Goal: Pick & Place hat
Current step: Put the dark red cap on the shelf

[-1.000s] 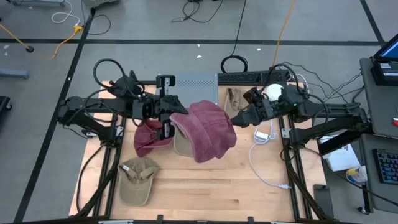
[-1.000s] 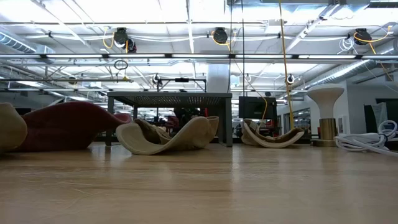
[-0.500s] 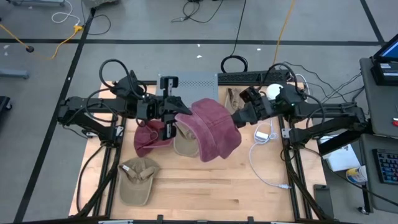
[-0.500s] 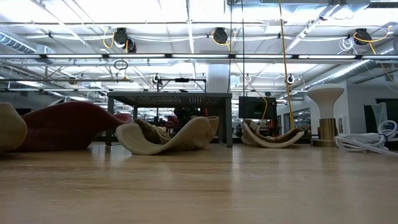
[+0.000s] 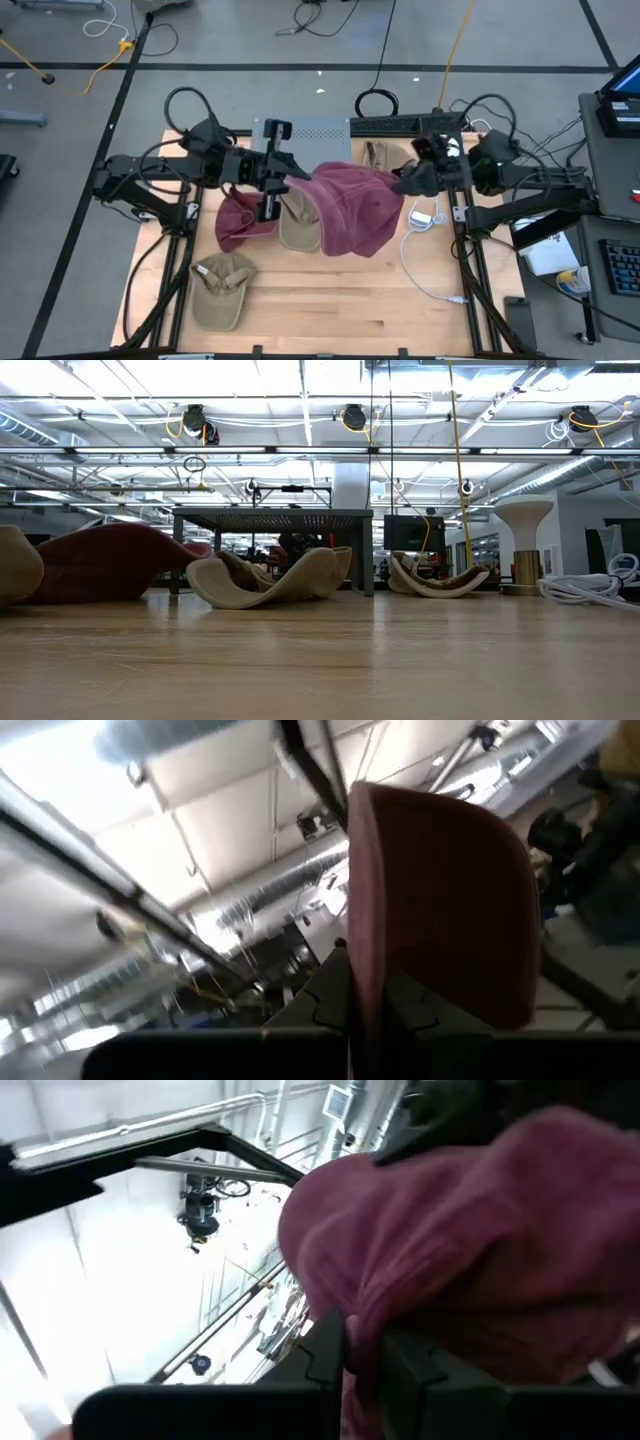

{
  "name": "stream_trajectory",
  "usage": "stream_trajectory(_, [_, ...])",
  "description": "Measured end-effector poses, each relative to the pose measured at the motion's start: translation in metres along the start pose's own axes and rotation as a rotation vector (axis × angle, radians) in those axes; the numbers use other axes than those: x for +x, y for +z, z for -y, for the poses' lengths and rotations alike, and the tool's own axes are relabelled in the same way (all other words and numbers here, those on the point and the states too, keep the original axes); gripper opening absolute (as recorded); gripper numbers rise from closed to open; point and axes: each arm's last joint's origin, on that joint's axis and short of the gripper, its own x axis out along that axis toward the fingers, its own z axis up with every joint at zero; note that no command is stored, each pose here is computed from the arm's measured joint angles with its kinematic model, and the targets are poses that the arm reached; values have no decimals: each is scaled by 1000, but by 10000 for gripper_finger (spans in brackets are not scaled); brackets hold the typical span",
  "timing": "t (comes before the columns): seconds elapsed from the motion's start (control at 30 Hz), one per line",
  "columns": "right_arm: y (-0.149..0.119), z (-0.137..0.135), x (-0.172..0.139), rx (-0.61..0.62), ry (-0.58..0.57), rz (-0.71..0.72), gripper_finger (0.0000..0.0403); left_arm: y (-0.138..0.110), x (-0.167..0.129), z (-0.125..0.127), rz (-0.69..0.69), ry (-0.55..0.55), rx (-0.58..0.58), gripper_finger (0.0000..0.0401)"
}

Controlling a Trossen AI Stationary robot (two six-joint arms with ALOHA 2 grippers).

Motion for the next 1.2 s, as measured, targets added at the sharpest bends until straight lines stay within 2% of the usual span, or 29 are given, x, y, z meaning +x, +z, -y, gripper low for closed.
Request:
stream_trajectory(0.27, [5, -27, -23, -172, 63, 54, 22, -16, -6, -6, -153, 86, -395, 78])
stream_trajectory(0.47, [11, -43, -41, -271, 93, 86, 22, -27, -8, -4, -267, 199, -596, 121])
stream_trajectory(0.57, [12, -51, -49, -321, 103, 107, 22, -30, -10, -5, -283, 236, -712, 146])
stream_trajectory(0.83, [13, -65, -68, -423, 106, 131, 22, -36, -17, -13, -276, 297, -1112, 205])
stream_trajectory(1.03, [14, -67, -72, -486, 91, 132, 22, -40, -21, -16, -267, 366, -1437, 231])
stream_trajectory(1.2, [17, -63, -71, -545, 61, 140, 22, -46, -24, -14, -310, 419, -1604, 245])
